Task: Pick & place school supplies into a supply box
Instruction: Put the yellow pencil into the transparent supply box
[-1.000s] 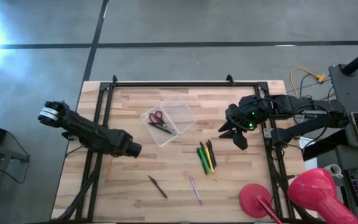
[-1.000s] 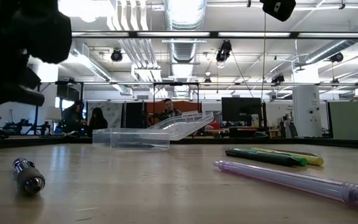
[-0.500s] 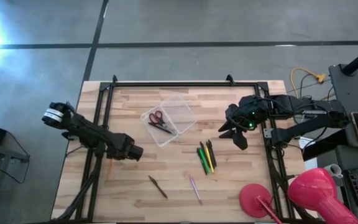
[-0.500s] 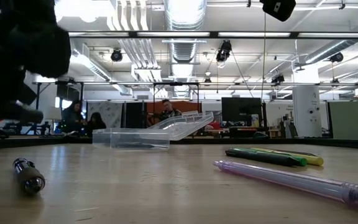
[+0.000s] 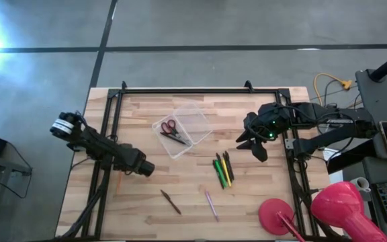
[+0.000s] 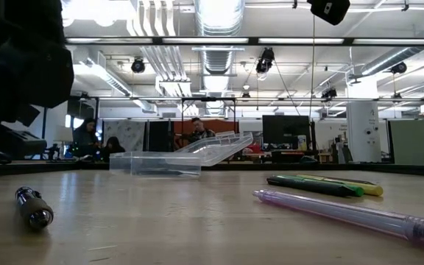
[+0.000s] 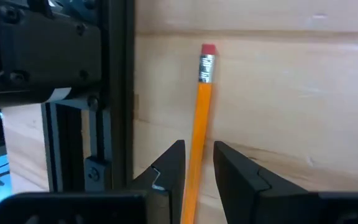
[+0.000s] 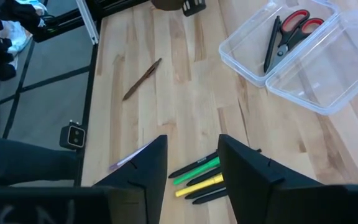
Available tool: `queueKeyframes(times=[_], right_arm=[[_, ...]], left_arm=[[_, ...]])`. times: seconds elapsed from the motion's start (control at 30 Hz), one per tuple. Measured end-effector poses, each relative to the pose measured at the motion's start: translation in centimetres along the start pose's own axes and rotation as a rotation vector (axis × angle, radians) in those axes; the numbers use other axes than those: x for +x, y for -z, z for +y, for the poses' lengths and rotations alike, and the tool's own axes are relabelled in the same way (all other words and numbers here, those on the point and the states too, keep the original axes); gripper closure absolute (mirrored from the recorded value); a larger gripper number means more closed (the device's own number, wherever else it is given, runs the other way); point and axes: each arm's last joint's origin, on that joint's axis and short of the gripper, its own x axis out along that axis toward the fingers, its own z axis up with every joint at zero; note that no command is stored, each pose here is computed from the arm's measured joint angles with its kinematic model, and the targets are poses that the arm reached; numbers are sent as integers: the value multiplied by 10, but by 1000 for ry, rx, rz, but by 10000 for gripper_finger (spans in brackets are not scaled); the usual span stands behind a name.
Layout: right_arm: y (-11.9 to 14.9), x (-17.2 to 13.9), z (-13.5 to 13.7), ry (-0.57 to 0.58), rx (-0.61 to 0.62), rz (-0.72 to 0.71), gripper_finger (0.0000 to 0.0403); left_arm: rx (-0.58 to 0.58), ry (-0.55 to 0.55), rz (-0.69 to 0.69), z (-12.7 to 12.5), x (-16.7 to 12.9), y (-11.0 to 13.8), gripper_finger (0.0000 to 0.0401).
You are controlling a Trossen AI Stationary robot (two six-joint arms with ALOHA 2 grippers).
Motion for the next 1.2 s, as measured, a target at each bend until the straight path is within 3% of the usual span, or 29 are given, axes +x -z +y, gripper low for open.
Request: queueKeyframes(times=[0.13,0.43,0.83,1.2], right_arm=[[0,0,0,0,0,0,272],[0,0,0,0,0,0,276],[0,0,0,0,0,0,276],[0,0,0,0,0,0,276]], left_arm=[[-14,-26,-10,-3,5,2,333],[8,46,15,-2,17,0,334],[43,227,8,1,2,-2,370],[51,420,3,-15,-9,2,378]])
